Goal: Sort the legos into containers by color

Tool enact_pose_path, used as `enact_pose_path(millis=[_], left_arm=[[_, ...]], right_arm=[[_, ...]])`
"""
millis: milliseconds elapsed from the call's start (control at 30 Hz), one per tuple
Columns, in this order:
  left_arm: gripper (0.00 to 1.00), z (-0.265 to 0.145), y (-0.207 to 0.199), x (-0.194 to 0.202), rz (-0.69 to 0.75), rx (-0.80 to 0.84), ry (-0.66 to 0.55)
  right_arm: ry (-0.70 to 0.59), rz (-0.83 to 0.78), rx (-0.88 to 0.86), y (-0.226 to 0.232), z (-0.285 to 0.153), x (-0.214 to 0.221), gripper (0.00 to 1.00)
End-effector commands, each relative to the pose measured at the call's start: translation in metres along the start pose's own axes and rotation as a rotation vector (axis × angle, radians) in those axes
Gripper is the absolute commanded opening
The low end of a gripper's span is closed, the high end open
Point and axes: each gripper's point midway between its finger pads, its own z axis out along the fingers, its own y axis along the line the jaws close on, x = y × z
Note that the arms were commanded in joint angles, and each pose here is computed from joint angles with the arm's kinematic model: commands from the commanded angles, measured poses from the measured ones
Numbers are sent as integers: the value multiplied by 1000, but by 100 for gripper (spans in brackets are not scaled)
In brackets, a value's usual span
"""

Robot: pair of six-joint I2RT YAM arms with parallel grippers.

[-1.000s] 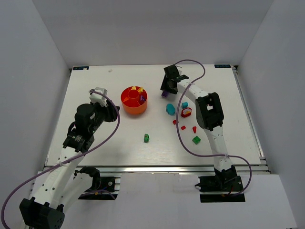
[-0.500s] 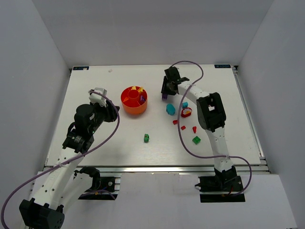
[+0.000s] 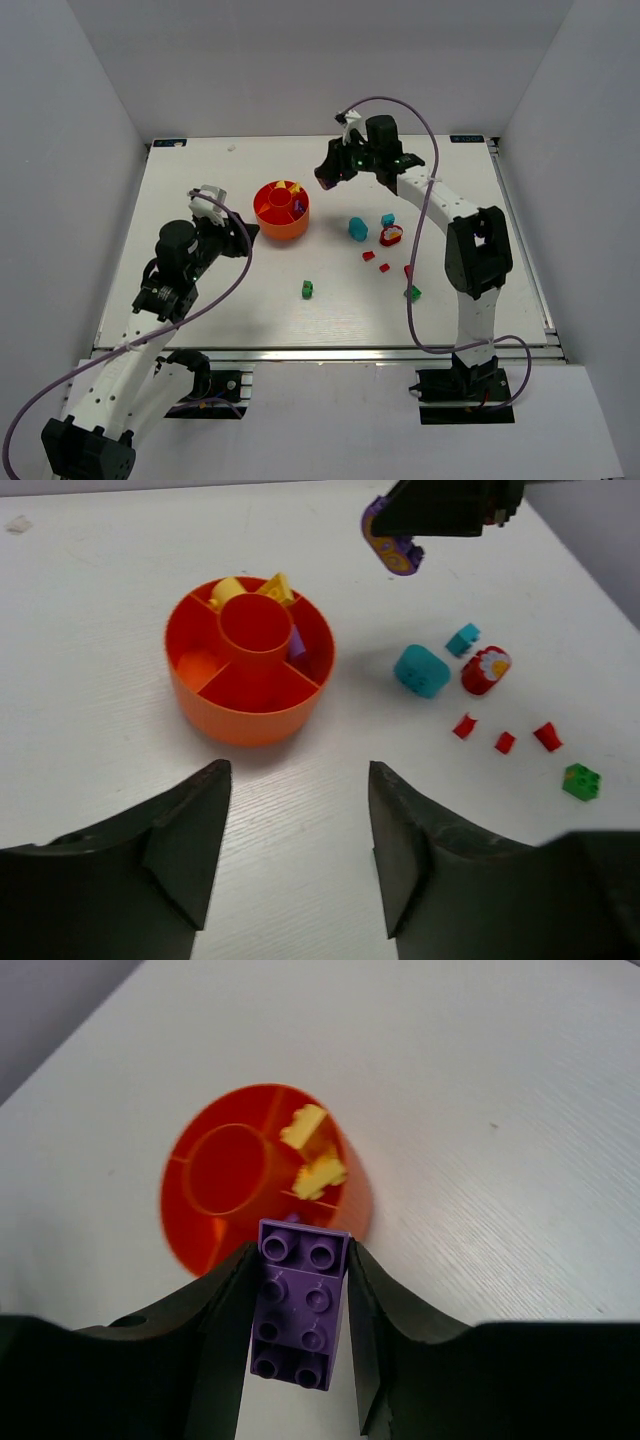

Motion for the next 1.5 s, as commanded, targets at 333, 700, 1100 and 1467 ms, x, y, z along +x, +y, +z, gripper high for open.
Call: enact_pose_path(millis=[333,700,1100,1467], left_arm=[[78,13,-68,-31,-339,338,-35],[80,33,-100,-27,-578,500,98],[79,23,-120,-11,-626,624,199],[71,36,-114,12,-655,588,255]], right_arm=[[-117,-551,-870,155,-117,4,0],[-40,-793,-738,169,-129,38,0],[-4,-810,-636,178,-109,34,0],[15,-831,-647,195,-102,36,0]])
